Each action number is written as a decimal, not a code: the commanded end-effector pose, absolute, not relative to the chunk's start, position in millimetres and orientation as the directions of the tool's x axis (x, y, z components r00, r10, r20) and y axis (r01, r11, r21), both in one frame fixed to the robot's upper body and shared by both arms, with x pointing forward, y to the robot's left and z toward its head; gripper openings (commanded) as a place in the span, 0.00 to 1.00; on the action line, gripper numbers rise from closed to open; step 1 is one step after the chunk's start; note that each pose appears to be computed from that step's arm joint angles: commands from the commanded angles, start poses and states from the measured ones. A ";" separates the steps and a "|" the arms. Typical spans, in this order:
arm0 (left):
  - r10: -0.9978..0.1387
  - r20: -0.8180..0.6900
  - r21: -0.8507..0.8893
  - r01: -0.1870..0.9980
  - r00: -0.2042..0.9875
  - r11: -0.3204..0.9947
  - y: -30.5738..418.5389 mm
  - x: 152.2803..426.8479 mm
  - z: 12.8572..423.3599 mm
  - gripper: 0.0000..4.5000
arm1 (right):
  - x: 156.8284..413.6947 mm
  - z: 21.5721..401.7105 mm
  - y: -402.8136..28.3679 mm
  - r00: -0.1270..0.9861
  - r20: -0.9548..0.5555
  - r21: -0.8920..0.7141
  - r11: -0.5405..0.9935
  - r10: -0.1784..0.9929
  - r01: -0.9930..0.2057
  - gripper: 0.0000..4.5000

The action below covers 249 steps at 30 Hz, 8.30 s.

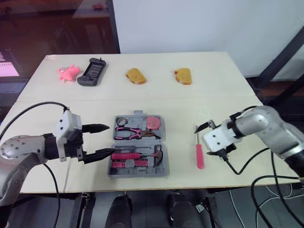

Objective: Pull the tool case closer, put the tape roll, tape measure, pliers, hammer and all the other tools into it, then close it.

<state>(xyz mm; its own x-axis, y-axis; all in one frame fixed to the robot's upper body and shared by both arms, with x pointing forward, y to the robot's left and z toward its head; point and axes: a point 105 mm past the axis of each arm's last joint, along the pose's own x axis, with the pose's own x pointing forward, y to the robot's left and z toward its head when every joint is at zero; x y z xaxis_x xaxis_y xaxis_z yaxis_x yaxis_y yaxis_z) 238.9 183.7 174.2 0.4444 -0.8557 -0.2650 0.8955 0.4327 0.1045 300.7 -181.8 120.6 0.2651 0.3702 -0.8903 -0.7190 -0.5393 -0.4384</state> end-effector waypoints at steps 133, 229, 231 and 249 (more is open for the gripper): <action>-0.848 -0.207 0.246 0.865 0.488 0.438 216.0 240.0 158.9 1.00 | 324.5 191.9 -102.3 0.557 -0.604 -0.352 0.435 0.571 -0.829 0.09; -0.730 -0.310 0.161 0.790 0.609 0.591 242.0 179.1 86.6 1.00 | 253.1 146.0 54.1 -0.033 -0.596 -0.078 -0.099 0.802 -0.992 0.61; -0.734 -0.308 0.160 0.793 0.606 0.588 241.9 181.1 88.1 1.00 | 256.2 137.0 50.2 -0.041 -0.566 -0.079 -0.103 0.824 -0.991 0.52; -0.763 -0.360 0.140 0.840 0.537 0.525 249.3 180.8 94.8 1.00 | 244.2 79.8 48.6 -0.162 -0.537 -0.080 -0.242 0.828 -0.967 0.01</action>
